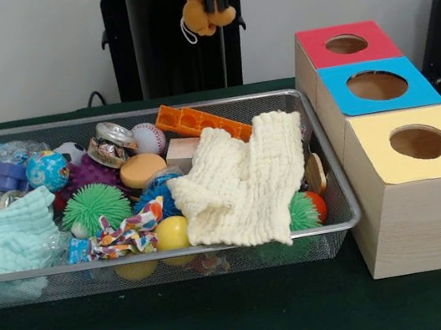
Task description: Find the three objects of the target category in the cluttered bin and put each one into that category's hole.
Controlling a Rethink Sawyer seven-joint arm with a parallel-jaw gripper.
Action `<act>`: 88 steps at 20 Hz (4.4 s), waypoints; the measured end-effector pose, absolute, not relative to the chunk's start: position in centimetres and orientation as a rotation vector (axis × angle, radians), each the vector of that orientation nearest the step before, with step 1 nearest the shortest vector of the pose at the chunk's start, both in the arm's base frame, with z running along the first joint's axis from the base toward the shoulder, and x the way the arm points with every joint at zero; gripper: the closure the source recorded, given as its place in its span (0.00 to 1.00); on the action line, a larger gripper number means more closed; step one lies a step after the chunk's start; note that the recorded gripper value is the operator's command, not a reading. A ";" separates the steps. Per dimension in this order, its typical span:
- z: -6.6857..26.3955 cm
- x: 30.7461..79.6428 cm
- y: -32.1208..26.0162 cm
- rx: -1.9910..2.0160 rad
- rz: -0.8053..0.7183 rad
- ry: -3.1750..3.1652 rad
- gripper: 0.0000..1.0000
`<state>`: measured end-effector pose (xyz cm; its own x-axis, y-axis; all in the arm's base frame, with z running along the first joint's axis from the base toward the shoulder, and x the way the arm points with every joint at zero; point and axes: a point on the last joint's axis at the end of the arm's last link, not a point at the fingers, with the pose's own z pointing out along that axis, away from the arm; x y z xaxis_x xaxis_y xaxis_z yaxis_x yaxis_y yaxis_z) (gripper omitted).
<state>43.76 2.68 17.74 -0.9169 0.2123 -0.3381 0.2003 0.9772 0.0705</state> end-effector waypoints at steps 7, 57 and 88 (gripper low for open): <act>18.8 44.0 6.6 0.307 0.056 2.760 1.00; 18.0 45.1 17.8 0.614 0.026 2.753 1.00; 12.4 51.2 17.1 0.707 -0.031 2.689 1.00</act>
